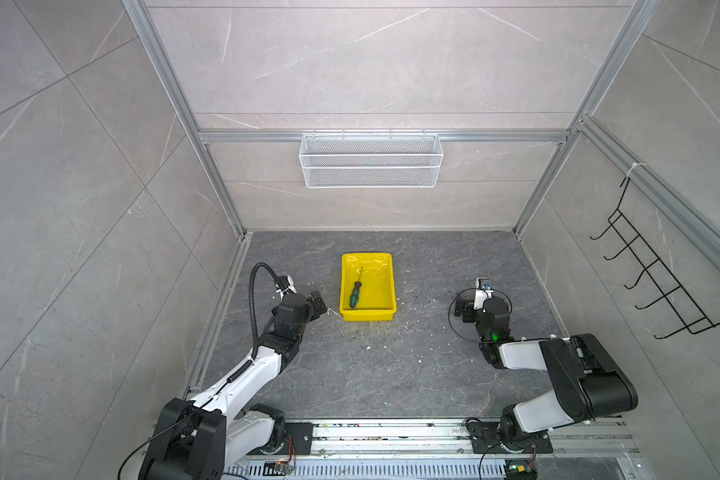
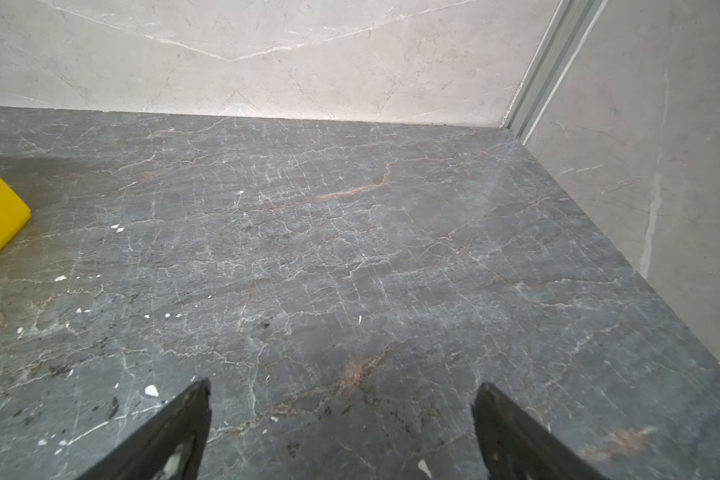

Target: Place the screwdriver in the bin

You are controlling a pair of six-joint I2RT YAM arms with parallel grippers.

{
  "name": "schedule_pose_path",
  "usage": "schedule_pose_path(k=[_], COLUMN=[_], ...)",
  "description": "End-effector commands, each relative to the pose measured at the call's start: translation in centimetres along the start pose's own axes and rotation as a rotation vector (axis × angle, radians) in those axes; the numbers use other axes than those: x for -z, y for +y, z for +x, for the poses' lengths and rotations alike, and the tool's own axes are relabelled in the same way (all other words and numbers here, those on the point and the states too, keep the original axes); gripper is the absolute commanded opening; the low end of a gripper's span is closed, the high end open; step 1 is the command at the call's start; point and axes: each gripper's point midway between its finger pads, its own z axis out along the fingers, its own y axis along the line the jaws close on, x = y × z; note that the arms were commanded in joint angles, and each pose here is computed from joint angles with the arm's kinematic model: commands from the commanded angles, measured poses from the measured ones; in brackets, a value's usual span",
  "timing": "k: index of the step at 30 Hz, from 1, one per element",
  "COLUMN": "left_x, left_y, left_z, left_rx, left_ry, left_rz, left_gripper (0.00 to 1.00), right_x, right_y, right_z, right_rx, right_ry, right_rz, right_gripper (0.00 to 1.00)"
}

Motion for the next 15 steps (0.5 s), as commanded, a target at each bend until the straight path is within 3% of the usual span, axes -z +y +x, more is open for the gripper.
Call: schedule_pose_path(k=[1,3,6,10,13,15], left_x=[2.1,3.2,3.7,2.7,1.9,1.1], left_y=[0.2,1.3,1.3,3.4,4.6,4.3], left_z=[-5.0,-6.8,-8.0,-8.1,-7.0,-5.8], left_rx=[-0.064,-0.096,-0.239,-0.283,-0.348,-0.420], left_ry=[-0.121,-0.170,-0.220,-0.305,-0.290,-0.249], left_rz=[-0.072,-0.153,-0.171,-0.294,-0.345,-0.309], left_gripper=[1.00,1.00,1.00,1.00,1.00,1.00], right_x=[-0.2,-0.2,-0.2,-0.2,-0.2,-0.2], right_y=[0.1,0.2,0.1,0.1,0.1,0.1], right_z=[-0.5,-0.6,-0.6,-0.5,-0.5,-0.6], right_rx=[0.004,0.003,0.003,0.003,0.003,0.003], right_ry=[-0.017,-0.018,-0.017,-0.017,-0.017,-0.018], right_rz=[-0.014,-0.016,-0.015,-0.015,-0.014,-0.015], right_gripper=[0.99,0.99,0.99,0.99,0.99,0.99])
